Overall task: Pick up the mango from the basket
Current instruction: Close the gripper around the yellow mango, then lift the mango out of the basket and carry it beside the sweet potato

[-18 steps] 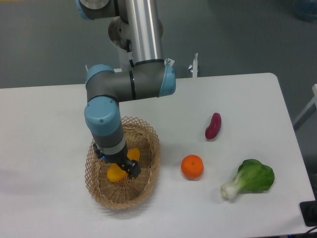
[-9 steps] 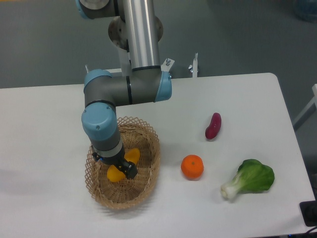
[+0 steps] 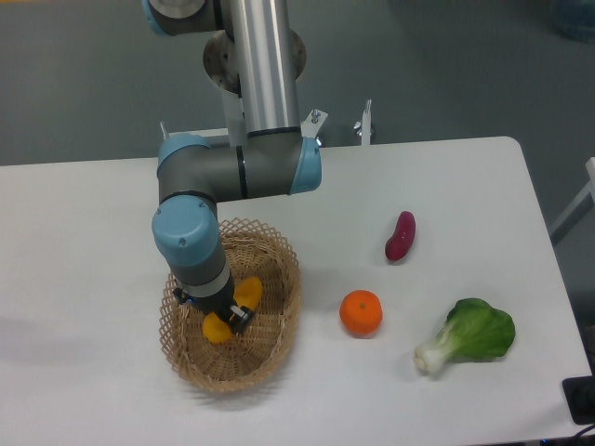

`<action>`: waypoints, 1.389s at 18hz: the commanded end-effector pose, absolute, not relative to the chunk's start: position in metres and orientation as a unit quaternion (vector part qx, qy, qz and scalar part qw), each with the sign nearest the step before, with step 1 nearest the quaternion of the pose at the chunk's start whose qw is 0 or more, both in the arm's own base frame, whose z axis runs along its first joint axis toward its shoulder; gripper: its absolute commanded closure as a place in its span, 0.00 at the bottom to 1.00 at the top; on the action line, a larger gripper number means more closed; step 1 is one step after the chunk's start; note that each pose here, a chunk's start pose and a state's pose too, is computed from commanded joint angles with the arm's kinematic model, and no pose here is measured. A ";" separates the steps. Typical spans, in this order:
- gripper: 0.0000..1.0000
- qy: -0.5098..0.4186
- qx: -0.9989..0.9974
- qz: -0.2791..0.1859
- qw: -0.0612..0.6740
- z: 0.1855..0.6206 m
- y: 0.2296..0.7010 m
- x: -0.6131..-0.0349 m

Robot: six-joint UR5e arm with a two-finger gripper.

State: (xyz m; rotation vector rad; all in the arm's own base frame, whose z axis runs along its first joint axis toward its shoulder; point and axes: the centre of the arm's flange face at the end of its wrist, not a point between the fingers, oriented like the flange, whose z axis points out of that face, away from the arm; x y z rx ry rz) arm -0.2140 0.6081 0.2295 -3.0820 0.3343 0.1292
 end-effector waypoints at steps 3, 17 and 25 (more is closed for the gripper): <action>0.55 0.113 -0.992 0.045 0.025 0.237 0.610 -0.215; 0.54 0.096 -0.991 0.039 0.087 0.367 0.576 -0.324; 0.54 0.127 -0.989 0.025 0.075 0.395 0.511 -0.420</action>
